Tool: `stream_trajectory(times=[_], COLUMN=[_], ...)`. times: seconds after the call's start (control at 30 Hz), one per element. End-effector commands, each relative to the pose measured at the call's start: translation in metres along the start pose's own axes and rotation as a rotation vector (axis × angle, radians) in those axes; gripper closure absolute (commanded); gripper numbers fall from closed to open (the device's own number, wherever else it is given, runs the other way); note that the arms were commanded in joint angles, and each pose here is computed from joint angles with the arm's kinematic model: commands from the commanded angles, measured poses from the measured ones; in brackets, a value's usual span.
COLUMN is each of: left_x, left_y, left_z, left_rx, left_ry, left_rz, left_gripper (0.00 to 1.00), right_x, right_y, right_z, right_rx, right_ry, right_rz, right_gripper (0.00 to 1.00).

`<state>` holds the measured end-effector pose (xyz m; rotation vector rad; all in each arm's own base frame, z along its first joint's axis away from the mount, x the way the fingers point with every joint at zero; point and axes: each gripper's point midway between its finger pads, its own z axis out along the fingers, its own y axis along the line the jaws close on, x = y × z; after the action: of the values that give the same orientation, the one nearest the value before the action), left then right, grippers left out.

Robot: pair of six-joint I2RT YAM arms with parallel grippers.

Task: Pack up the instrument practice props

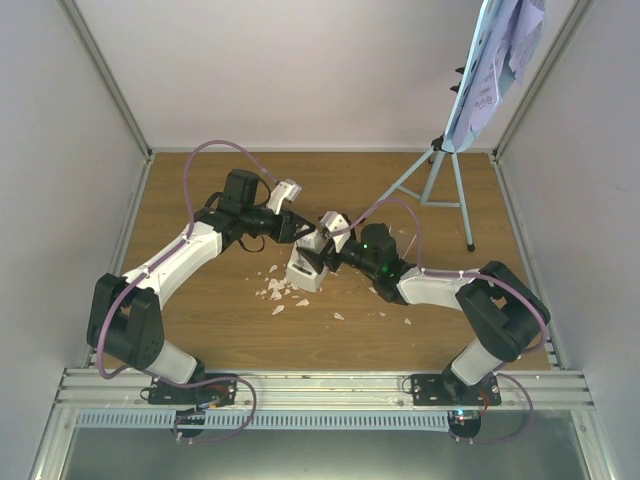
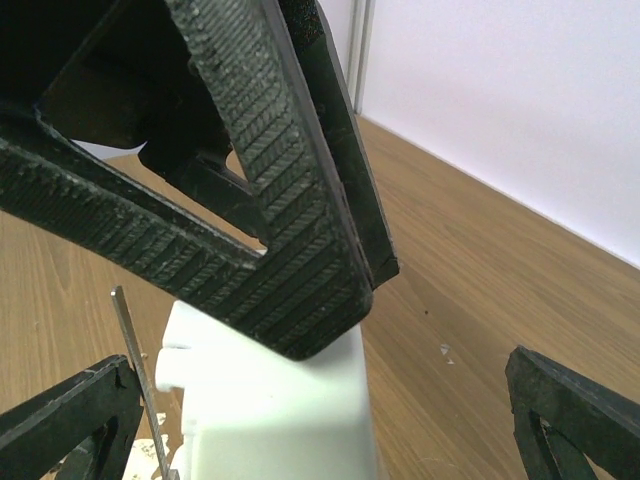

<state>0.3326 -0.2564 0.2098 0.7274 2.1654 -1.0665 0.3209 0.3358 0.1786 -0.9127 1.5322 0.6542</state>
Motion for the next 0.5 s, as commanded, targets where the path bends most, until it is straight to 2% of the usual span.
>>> stream_trajectory(times=[0.0,0.27,0.47], left_x=[0.002,0.002,0.002], left_y=[-0.004,-0.004,-0.005], left_z=[0.0,-0.001,-0.001], left_rx=[0.013,0.01,0.009], left_ry=[0.009,0.008,0.007], left_rz=[0.009,0.011,0.012], left_gripper=[0.55,0.55,0.55], right_x=[-0.011,-0.014,-0.012], right_y=[-0.002,0.01,0.003], right_z=[0.003,0.002,0.002], right_rx=[0.026,-0.026,0.027], right_ry=[-0.032,-0.04,-0.029], right_rz=[0.001,0.0,0.017], right_gripper=[0.0,0.0,0.0])
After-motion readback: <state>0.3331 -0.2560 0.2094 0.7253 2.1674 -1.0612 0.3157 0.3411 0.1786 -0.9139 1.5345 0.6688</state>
